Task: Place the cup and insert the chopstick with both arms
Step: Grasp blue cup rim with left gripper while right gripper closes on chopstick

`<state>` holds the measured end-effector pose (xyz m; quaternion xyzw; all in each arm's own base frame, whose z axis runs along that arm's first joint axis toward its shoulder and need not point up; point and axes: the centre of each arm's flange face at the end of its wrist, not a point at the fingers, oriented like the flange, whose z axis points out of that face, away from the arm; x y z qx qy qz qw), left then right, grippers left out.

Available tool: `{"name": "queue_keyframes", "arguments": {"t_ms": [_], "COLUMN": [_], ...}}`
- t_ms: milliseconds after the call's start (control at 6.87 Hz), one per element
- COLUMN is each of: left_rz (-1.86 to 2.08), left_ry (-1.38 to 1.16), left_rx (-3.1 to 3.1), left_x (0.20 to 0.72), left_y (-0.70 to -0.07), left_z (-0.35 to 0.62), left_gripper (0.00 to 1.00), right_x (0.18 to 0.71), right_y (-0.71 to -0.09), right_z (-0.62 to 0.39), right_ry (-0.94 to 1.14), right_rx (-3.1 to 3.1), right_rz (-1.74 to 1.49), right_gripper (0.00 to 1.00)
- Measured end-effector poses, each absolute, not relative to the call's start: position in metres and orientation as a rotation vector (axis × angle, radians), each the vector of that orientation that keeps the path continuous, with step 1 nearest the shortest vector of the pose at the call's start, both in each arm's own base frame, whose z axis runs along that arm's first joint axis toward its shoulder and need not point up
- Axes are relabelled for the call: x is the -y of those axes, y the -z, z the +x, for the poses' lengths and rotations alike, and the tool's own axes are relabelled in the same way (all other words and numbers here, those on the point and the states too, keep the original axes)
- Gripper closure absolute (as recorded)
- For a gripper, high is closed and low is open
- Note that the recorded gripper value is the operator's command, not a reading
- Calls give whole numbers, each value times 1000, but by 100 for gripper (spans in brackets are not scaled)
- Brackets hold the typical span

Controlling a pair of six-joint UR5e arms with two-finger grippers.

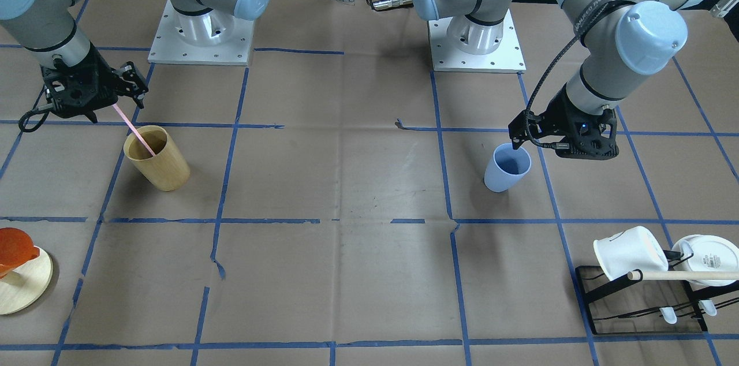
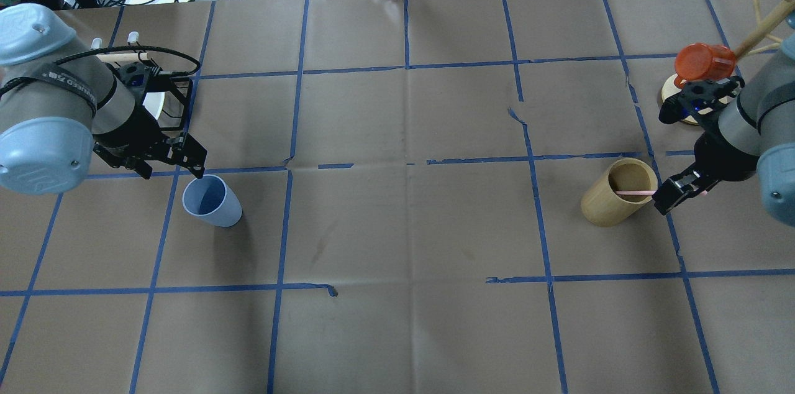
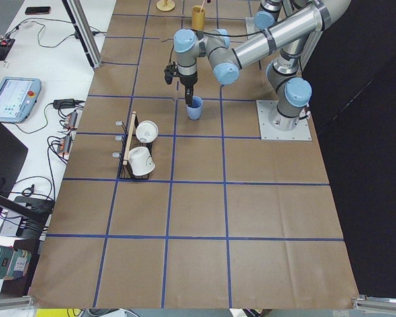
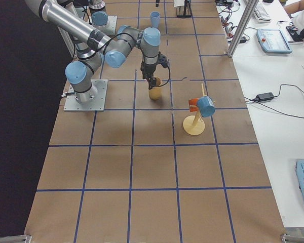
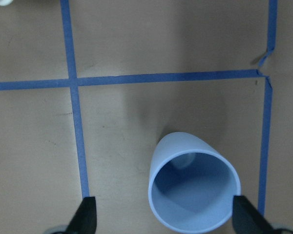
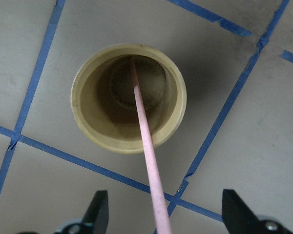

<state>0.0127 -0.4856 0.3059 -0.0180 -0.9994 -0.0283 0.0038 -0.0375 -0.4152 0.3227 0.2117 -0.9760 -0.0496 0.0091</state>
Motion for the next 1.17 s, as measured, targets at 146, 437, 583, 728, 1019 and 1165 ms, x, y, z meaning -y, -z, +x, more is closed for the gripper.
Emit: {"name": "queue_keyframes", "arguments": {"t_ms": [146, 437, 583, 728, 1019, 1165], "left_rz": [-52, -48, -44, -41, -43, -43], "left_ry": [90, 119, 137, 159, 200, 213], "left_rx": [3134, 3131, 3127, 3121, 3110, 3107], "left_x": [485, 483, 481, 481, 483, 483], "left_y": [-296, -284, -277, -269, -256, -252], "left_z": [15, 17, 17, 17, 17, 17], "left_gripper": [3, 3, 4, 6, 75, 90], "right_x": [414, 414, 414, 414, 415, 416], "right_y": [-321, -320, -320, -319, -320, -321], "right_z": [-37, -37, -37, -37, -36, -35], "right_ry": [168, 170, 173, 177, 173, 167], "right_rx": [3050, 3050, 3051, 3053, 3053, 3053], "right_rz": [661, 660, 660, 661, 665, 665], "right_gripper": [45, 60, 65, 68, 80, 86]}}
